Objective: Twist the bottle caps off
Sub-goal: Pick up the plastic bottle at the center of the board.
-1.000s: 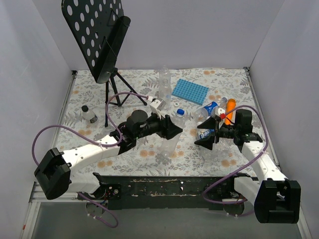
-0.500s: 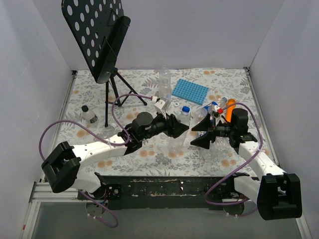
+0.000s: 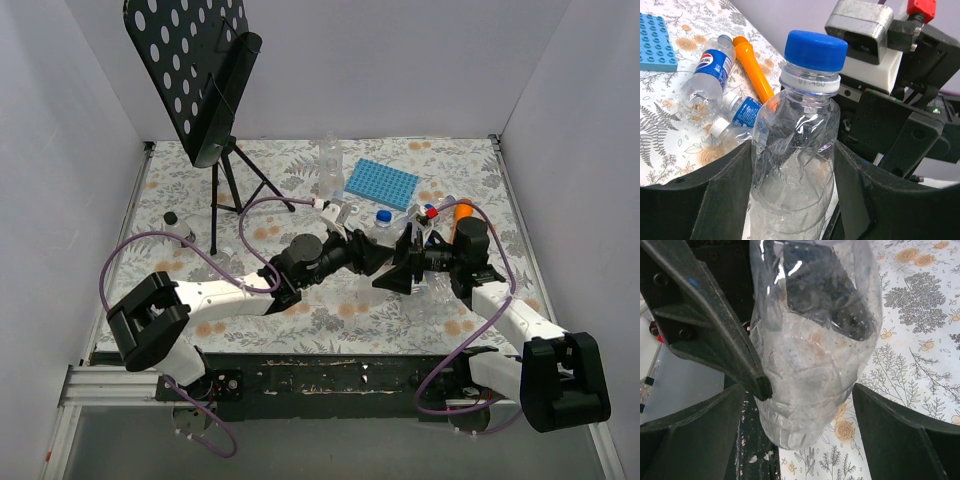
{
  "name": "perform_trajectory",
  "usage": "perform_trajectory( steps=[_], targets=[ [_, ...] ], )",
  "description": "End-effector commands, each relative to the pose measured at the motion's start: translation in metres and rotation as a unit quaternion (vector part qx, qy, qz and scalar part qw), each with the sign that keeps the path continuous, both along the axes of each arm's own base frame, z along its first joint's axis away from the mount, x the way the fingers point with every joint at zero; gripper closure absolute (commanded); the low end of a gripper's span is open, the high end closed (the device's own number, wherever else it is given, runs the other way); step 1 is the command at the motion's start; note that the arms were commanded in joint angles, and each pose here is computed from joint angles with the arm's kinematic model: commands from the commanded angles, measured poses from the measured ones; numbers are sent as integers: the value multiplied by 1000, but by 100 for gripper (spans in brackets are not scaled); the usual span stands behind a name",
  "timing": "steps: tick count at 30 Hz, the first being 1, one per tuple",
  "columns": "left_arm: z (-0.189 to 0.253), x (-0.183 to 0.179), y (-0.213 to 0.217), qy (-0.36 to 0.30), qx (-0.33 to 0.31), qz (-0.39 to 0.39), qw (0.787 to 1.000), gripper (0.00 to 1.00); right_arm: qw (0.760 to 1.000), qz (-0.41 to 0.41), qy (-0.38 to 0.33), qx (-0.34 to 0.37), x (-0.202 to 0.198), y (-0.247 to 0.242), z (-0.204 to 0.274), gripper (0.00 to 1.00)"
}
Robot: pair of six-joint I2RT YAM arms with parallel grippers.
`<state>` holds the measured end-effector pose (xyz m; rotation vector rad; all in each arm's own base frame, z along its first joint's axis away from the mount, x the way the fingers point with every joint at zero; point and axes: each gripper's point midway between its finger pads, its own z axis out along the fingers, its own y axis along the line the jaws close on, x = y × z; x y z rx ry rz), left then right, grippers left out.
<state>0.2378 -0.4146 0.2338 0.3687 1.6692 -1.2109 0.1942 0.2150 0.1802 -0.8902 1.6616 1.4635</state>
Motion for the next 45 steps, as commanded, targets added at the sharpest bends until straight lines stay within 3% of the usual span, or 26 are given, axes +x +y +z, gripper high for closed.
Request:
perform_trajectory(
  steps=[1,8,13,15,19,20,24,30,34,38,41,45],
  targets=[
    [43,10,-1,-15,-81,42,996,97,1000,-20,19,8,6,5,4,4],
    [44,10,-7,7,-126,53,991,97,999,-24,26,9,7,9,4,6],
    [42,9,-10,10,-125,55,991,97,999,-25,18,11,7,8,6,17],
    [42,9,-9,10,-124,56,991,97,1000,-23,12,11,7,8,7,29],
    [42,7,-7,13,-121,55,991,90,1000,-18,5,11,6,8,8,70],
    [41,7,-6,15,-119,56,991,87,1000,-17,2,11,6,8,8,74],
    [47,5,2,10,-103,62,993,50,1000,-10,-7,5,5,8,8,90],
    [65,-2,26,-6,-55,67,996,2,998,11,-65,-13,3,6,6,95],
    [79,-14,55,-12,-28,39,999,2,985,47,-156,-57,-1,0,-5,96],
    [76,-42,74,5,21,-60,998,2,962,36,-223,-152,15,-11,-22,95],
    [57,-58,87,40,76,-102,991,2,954,64,-235,-176,9,-14,-30,95],
    [56,-73,90,27,90,-141,986,2,949,105,-236,-183,-4,-9,-41,95]
  ],
)
